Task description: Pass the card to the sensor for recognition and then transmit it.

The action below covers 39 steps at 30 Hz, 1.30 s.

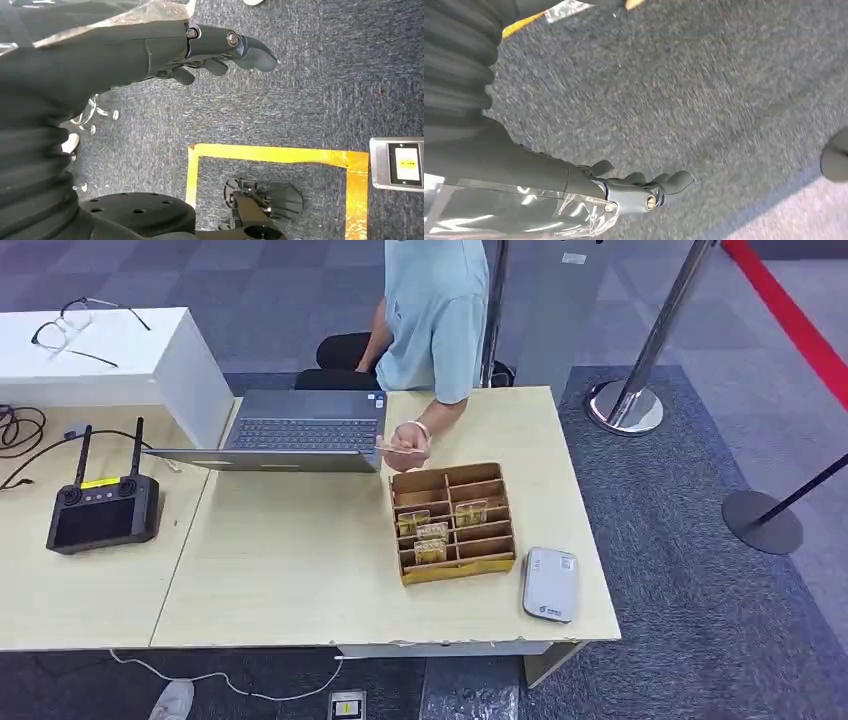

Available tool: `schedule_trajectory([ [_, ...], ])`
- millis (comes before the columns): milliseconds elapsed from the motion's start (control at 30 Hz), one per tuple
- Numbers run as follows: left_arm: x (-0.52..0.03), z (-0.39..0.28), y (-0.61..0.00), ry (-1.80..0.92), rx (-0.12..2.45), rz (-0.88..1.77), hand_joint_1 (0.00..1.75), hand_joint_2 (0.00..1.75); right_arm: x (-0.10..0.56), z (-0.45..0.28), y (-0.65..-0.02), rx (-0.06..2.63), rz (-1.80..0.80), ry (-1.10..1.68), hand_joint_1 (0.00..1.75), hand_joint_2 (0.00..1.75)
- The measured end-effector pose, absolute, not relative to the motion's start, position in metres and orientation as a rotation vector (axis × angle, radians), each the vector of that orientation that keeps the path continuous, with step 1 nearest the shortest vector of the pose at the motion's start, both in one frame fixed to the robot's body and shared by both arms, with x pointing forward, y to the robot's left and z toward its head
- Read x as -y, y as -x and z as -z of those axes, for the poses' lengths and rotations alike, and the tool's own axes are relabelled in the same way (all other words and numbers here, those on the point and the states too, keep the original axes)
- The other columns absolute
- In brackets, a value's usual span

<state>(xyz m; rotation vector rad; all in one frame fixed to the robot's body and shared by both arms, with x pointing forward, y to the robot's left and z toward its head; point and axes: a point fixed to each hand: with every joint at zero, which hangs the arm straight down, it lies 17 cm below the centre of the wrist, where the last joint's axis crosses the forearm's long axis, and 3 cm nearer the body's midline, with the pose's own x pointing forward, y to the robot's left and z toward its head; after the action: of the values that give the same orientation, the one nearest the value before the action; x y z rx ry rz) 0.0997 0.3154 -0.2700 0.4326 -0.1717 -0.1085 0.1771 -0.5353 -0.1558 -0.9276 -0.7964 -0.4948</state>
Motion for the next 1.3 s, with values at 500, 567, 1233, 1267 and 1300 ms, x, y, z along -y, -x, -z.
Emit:
schedule_trajectory([
  [500, -0.314, 0.27, -0.1, -0.431, 0.176, 0.103, 0.0, 1.75, 0.528, 0.007, -0.266, 1.167, 0.389, 1.015, 0.0, 1.75],
  [567, -0.314, 0.27, -0.1, -0.431, 0.179, 0.106, 0.0, 1.75, 0.527, -0.027, -0.277, 1.239, 0.382, 1.039, 0.0, 1.75],
  [1233, -0.31, 0.269, -0.109, -0.416, 0.217, 0.174, 0.0, 1.75, 0.39, -0.29, -0.368, 1.801, -0.071, 1.122, 0.0, 1.75],
  [1267, -0.309, 0.269, -0.11, -0.414, 0.222, 0.181, 0.0, 1.75, 0.376, -0.294, -0.375, 1.82, -0.128, 1.106, 0.0, 1.75],
  [1300, -0.309, 0.269, -0.11, -0.412, 0.225, 0.187, 0.0, 1.75, 0.367, -0.298, -0.38, 1.833, -0.168, 1.097, 0.0, 1.75],
])
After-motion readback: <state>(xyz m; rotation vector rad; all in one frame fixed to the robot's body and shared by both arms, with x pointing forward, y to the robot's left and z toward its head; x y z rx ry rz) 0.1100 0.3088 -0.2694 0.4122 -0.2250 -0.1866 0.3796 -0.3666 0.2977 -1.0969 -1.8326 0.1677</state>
